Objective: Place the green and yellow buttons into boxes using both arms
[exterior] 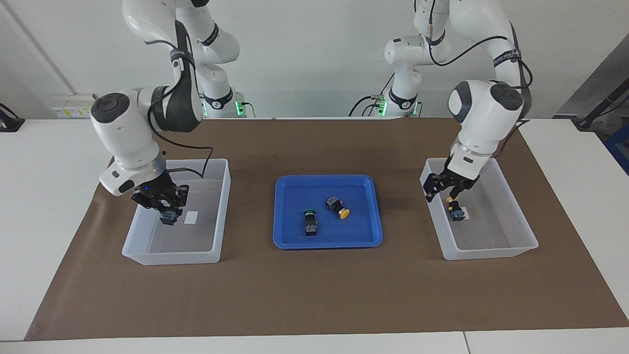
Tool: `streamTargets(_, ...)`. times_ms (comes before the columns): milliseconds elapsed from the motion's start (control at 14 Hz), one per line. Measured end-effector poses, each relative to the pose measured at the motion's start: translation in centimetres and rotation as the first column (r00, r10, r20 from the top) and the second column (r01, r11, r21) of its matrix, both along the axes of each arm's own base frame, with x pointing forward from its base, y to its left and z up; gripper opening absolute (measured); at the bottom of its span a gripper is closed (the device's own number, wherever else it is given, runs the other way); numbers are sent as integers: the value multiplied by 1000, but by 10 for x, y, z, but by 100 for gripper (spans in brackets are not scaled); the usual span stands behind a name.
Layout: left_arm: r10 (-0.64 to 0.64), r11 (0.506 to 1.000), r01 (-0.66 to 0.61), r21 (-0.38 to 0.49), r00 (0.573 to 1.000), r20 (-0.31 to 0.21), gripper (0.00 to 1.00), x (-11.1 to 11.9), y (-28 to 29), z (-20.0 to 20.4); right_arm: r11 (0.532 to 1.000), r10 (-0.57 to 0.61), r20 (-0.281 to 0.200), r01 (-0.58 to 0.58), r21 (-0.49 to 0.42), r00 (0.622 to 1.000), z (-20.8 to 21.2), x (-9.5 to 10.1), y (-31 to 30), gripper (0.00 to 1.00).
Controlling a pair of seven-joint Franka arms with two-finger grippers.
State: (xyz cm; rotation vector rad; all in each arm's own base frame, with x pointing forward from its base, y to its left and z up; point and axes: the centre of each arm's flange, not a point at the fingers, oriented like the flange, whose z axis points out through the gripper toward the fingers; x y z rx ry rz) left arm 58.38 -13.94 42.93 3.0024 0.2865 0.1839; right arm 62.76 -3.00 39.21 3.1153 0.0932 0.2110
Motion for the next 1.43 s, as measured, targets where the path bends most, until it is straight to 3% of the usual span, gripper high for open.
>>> streamTargets(286,276,955,-272,-122,961,19,81,-20,-113,-35,1000,1,18,-1,-9,1000,-65,0,-4,40)
streamTargets(643,445,869,-435,-234,896,-13,81,-31,-181,-100,1000,-9,11,9,-10,1000,-79,-2,-11,40)
streamTargets(786,450,865,-442,-236,893,-24,81,-34,-191,-119,1000,-8,12,8,-10,1000,-79,-2,-10,57)
streamTargets(1000,455,862,-453,-228,889,-45,81,-43,-204,-131,1000,19,38,-19,-5,999,-54,1,7,92)
streamTargets(1071,457,861,-456,-226,888,-52,73,-46,-209,-134,999,34,40,-35,0,999,-35,2,21,100)
streamTargets(1143,459,859,-459,-226,887,-55,56,-49,-213,-135,999,38,36,-39,8,999,-10,1,39,100)
streamTargets(1286,460,859,-460,-224,886,-58,33,-51,-215,-136,998,51,48,-52,19,998,31,-1,74,100)
streamTargets(1429,460,859,-461,-223,886,-58,33,-50,-214,-136,995,90,72,-93,25,993,47,-1,108,100)
